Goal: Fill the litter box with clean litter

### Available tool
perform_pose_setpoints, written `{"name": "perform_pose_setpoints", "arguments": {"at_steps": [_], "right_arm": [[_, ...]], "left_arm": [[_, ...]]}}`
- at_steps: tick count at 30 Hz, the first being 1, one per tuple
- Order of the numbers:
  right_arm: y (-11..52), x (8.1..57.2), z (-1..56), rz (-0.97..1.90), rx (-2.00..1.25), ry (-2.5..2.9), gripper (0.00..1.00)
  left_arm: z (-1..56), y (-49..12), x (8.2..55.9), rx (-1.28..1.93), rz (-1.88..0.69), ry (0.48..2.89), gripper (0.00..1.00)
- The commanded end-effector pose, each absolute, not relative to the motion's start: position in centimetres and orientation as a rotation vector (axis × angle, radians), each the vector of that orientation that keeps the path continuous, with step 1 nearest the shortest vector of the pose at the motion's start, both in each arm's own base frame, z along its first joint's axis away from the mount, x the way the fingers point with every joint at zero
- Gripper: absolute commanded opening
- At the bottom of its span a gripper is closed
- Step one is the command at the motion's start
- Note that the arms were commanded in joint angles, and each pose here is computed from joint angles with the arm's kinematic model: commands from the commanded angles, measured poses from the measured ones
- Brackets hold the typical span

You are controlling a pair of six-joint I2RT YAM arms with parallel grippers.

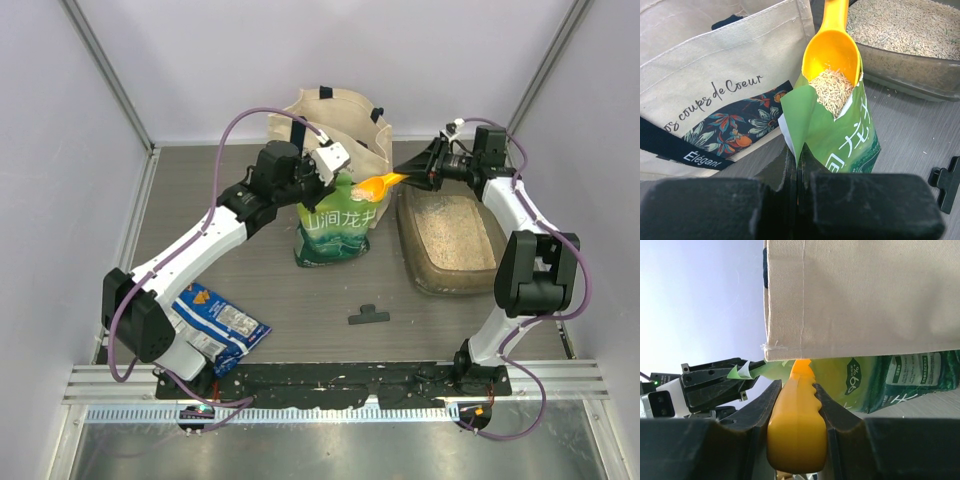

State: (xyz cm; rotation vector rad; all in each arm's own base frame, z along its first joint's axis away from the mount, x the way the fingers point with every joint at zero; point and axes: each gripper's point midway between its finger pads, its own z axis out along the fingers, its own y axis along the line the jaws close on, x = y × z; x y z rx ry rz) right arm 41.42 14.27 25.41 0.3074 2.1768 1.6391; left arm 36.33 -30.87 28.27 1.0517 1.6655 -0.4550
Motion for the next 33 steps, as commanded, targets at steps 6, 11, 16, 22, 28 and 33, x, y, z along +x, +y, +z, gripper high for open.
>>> {"name": "perform_pose_setpoints", "arguments": {"at_steps": [6, 11, 16, 22, 28, 33], "right_arm": [[10.6, 41.5, 28.9, 1.644, 0.280, 2.040, 0.01], [10.1, 41.9, 30.2, 1.599, 0.226, 1.997, 0.01], [10.0, 41.8, 31.4, 1.551, 0.168, 1.975, 0.01], [11.0, 41.2, 32.1, 1.359, 0.038, 2.022, 0.01], [11.3, 41.0, 33.5, 1.390, 0.079, 2.007, 0.01], [11.3, 40.8, 32.6, 1.402, 0.092, 2.023, 0.01]], "left_arm": [[39.5, -30.4, 37.9, 0.923, -0.389, 1.354, 0.00], [39.2, -30.3, 37.9, 0.929, -0.381, 1.357, 0.00], [39.3, -30.4, 38.0, 0.932, -0.376, 1.352, 0.00], [39.7, -30.7, 38.1, 0.938, -0.387, 1.340, 0.00], [39.8, -31.0, 38.2, 0.942, -0.395, 1.334, 0.00], [39.8, -31.1, 38.2, 0.942, -0.404, 1.336, 0.00]]}}
